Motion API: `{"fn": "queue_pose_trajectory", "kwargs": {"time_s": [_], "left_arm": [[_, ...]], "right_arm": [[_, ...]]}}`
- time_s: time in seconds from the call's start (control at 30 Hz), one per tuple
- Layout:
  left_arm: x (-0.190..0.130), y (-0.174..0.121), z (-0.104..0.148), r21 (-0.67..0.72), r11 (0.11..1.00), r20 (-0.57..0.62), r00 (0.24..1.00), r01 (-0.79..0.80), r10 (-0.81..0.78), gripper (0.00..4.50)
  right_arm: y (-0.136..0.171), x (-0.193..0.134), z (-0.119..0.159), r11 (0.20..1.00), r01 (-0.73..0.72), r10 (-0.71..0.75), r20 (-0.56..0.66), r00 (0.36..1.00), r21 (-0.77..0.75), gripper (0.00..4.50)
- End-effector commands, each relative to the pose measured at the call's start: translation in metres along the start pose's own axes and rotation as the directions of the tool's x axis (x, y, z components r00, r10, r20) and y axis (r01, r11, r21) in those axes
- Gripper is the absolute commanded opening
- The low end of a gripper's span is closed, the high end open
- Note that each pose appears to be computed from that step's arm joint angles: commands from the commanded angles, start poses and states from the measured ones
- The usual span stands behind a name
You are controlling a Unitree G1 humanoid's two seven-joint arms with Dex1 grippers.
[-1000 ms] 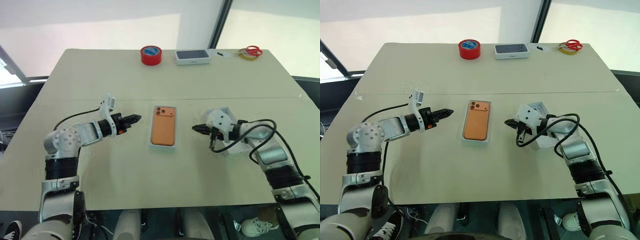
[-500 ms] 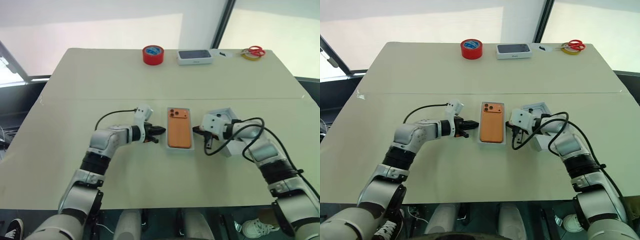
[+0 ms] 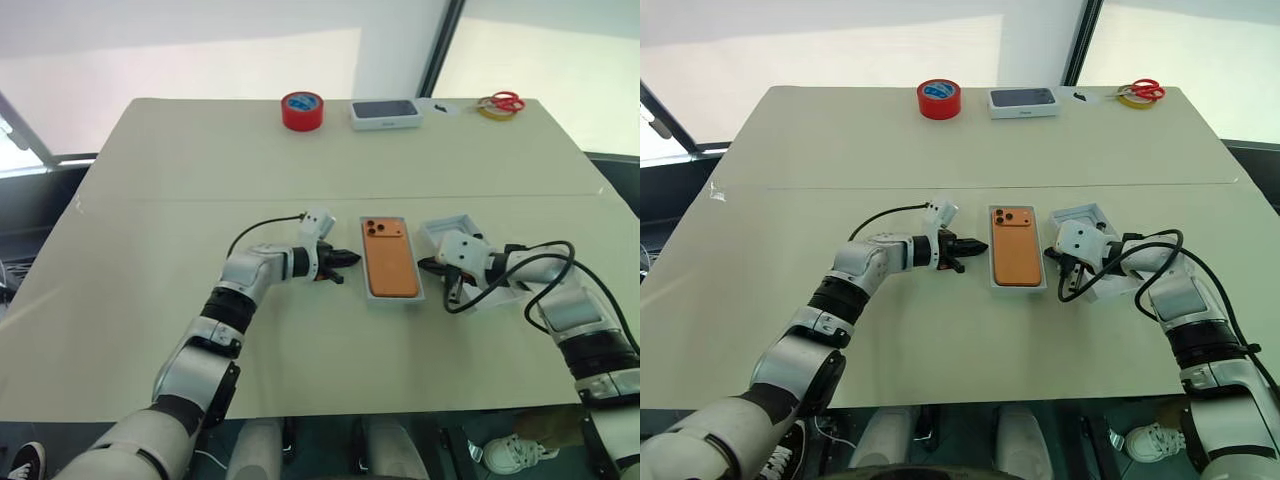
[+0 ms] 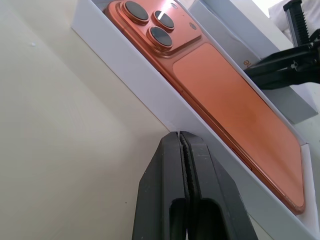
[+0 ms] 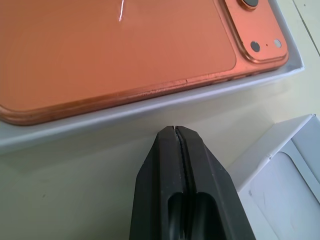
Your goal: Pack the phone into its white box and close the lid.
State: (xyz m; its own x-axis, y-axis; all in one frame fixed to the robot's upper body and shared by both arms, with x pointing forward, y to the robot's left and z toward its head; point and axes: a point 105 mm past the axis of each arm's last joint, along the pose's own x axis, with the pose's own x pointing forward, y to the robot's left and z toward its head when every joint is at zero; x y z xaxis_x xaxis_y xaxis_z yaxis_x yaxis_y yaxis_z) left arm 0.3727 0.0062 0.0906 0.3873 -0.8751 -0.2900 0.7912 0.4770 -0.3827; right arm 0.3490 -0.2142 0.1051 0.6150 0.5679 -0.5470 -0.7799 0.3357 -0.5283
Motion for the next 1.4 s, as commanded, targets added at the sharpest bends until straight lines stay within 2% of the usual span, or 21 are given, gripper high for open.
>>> {"fn": "queue_pose_trajectory", "kwargs": {"time_s": [0.03,0.27,0.3,0.33,0.4,0.43,0.53,0.63,0.73,0.83,1.03,1.17,1.23,1.4], "left_arm": [[-0.006,0.000,-0.002,0.040,0.999,-0.014,1.000,0.007,-0.006,0.08],[-0.041,0.013,0.019,0.102,0.992,0.123,0.991,-0.071,0.058,0.08],[-0.049,0.016,0.022,0.113,0.990,0.140,0.988,-0.082,0.066,0.08],[-0.055,0.019,0.023,0.125,0.988,0.147,0.987,-0.091,0.073,0.03],[-0.071,0.022,0.024,0.123,0.989,0.160,0.985,-0.084,0.064,0.54],[-0.078,0.022,0.025,0.173,0.980,0.165,0.984,-0.094,0.065,0.86],[-0.098,0.024,0.026,0.345,0.928,0.184,0.979,-0.143,0.082,2.38],[-0.117,0.013,0.028,0.500,0.855,0.228,0.973,-0.138,0.024,3.92],[-0.137,0.004,0.031,0.569,0.810,0.278,0.960,-0.142,-0.027,3.92],[-0.149,-0.001,0.033,0.610,0.780,0.302,0.951,-0.135,-0.072,3.92],[-0.157,-0.015,0.028,0.648,0.762,0.239,0.947,0.011,-0.217,3.92],[-0.153,-0.024,0.026,0.657,0.752,0.224,0.939,0.052,-0.261,3.92],[-0.150,-0.028,0.023,0.658,0.751,0.233,0.936,0.049,-0.265,3.92],[-0.144,-0.032,0.013,0.653,0.756,0.243,0.936,0.037,-0.256,3.92]], "right_arm": [[-0.016,-0.014,0.002,0.997,0.069,-0.070,-0.001,0.998,-0.033,0.00],[-0.022,-0.025,-0.011,0.994,0.098,-0.100,-0.045,0.994,-0.047,0.00],[-0.020,-0.027,-0.011,0.996,0.084,-0.084,-0.032,0.996,0.012,0.00],[-0.020,-0.029,-0.009,0.996,0.082,-0.081,-0.017,0.997,0.045,0.25],[-0.023,-0.033,-0.002,0.990,0.095,-0.098,0.022,0.995,0.108,0.84],[-0.026,-0.035,0.001,0.987,0.115,-0.120,0.037,0.992,0.117,1.37],[-0.034,-0.045,0.005,0.975,0.182,-0.189,0.042,0.981,0.129,3.03],[-0.043,-0.059,-0.004,0.946,0.267,-0.265,-0.033,0.964,0.183,4.47],[-0.048,-0.071,-0.012,0.896,0.340,-0.323,-0.105,0.941,0.287,4.47],[-0.034,-0.066,-0.014,0.839,0.314,-0.262,-0.176,0.949,0.445,4.47],[0.004,-0.056,-0.006,0.815,0.225,-0.081,-0.280,0.957,0.534,4.47],[0.009,-0.057,-0.014,0.755,0.283,-0.060,-0.369,0.928,0.591,4.47],[0.011,-0.057,-0.008,0.714,0.278,-0.037,-0.361,0.932,0.643,4.47],[0.012,-0.051,0.007,0.673,0.254,0.011,-0.353,0.936,0.695,4.47]]}}
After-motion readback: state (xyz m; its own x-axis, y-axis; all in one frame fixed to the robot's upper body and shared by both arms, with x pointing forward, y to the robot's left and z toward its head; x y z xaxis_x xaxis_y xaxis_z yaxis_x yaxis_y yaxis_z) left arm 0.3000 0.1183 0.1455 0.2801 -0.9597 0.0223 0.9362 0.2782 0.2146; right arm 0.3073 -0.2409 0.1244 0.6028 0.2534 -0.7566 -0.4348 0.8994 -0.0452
